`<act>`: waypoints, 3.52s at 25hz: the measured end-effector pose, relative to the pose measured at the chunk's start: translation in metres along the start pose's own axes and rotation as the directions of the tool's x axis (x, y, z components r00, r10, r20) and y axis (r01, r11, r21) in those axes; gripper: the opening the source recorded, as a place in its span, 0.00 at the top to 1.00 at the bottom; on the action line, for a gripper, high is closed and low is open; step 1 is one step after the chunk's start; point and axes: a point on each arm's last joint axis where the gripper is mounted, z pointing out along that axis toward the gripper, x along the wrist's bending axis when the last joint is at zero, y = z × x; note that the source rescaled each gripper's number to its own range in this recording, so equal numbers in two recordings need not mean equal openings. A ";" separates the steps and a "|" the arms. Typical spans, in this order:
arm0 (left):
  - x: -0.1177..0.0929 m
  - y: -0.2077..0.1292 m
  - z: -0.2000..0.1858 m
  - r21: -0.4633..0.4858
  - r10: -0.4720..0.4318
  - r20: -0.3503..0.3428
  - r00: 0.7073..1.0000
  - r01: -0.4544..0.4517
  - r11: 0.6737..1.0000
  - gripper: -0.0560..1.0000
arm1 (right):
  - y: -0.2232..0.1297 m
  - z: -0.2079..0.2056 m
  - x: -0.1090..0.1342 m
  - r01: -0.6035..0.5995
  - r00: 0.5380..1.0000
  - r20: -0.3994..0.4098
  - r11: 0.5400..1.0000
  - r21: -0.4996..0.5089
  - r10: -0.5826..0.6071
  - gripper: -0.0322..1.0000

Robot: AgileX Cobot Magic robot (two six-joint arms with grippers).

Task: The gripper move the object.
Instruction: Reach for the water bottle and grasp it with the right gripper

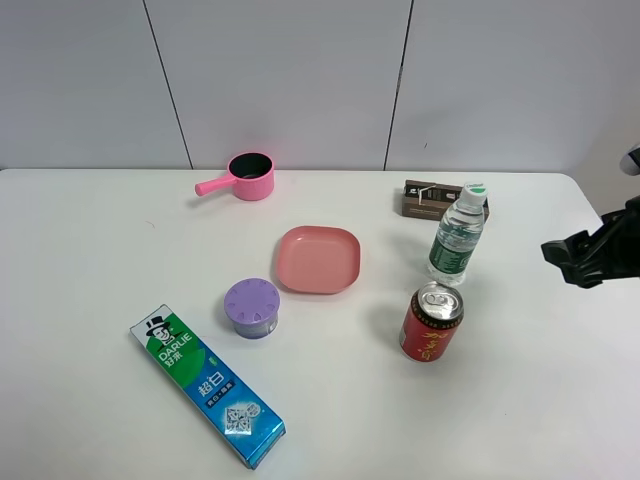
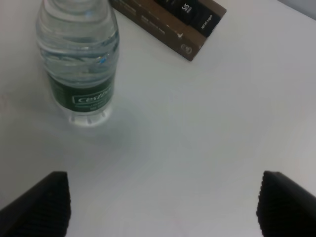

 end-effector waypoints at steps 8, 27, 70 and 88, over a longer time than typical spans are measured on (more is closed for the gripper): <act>0.000 0.000 0.000 0.000 0.000 0.000 1.000 0.000 1.000 0.00 | -0.012 0.033 -0.001 -0.102 0.992 -0.061 0.989 0.105 0.109 0.00; 0.000 0.000 0.000 0.000 0.000 0.000 1.000 0.000 1.000 0.00 | -0.018 0.061 0.006 0.040 0.981 -0.193 0.995 0.090 -0.022 0.00; 0.000 0.000 0.000 0.000 0.000 -0.001 1.000 0.000 1.000 0.00 | -0.003 0.061 0.002 0.071 0.985 -0.151 0.994 -0.079 -0.082 0.00; 0.000 0.000 0.000 0.000 0.000 -0.001 1.000 0.000 1.000 0.00 | -0.027 0.108 0.008 0.055 0.964 -0.259 0.998 -0.023 -0.059 0.00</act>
